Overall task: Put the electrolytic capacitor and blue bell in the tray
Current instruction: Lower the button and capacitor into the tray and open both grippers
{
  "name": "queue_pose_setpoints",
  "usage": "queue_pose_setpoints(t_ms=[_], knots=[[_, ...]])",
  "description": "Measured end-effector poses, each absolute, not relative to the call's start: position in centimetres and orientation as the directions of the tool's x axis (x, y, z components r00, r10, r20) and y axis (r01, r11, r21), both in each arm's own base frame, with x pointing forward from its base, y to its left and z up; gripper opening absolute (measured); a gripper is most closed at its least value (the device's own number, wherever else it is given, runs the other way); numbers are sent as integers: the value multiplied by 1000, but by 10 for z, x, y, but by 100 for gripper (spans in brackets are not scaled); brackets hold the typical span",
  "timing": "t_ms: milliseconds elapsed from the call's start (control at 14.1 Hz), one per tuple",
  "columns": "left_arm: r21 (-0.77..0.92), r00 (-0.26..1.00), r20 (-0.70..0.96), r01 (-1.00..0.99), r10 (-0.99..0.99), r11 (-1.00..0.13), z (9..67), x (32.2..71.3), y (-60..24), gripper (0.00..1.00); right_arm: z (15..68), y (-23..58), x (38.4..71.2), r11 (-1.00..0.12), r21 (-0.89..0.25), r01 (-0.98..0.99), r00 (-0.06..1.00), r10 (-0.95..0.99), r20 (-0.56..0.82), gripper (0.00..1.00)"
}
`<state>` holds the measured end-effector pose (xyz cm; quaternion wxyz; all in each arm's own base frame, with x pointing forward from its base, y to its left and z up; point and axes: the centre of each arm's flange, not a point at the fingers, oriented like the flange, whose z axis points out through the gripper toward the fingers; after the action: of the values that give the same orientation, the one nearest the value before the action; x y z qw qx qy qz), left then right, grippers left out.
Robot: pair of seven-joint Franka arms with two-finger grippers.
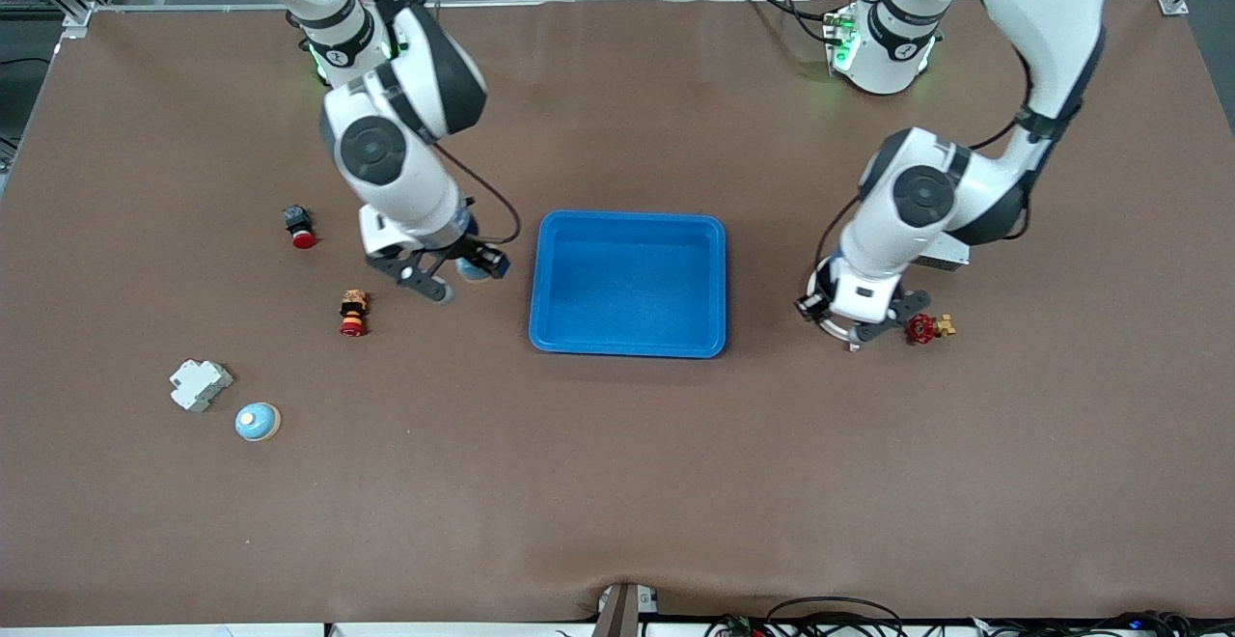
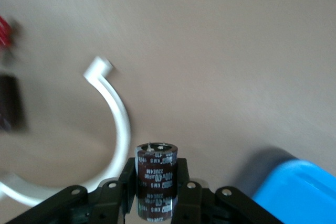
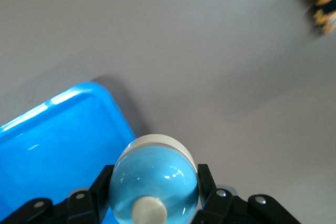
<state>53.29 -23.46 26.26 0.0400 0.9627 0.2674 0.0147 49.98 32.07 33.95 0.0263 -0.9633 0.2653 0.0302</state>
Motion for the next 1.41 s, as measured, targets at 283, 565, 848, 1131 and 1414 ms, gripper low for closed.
queue_pose_setpoints(t_ms=[283, 565, 848, 1131, 1414], knots=[[80, 796, -39, 605, 604, -793, 249, 503, -307, 34, 323, 368, 465, -806, -58, -589, 808, -586, -61, 68], [54, 745, -81, 667, 662, -743, 231, 473, -359, 34, 299, 397, 445, -773, -53, -632, 775, -629, -63, 68], [6, 712, -101, 699, 695, -716, 214, 435, -397, 34, 262, 418, 437, -736, -45, -676, 737, -673, -64, 68], [-57, 690, -125, 712, 713, -700, 184, 413, -405, 34, 218, 449, 437, -707, -18, -707, 706, -705, -61, 68], [-66, 676, -125, 725, 726, -686, 179, 415, -401, 44, 187, 465, 444, -692, -5, -722, 691, -721, -55, 68]])
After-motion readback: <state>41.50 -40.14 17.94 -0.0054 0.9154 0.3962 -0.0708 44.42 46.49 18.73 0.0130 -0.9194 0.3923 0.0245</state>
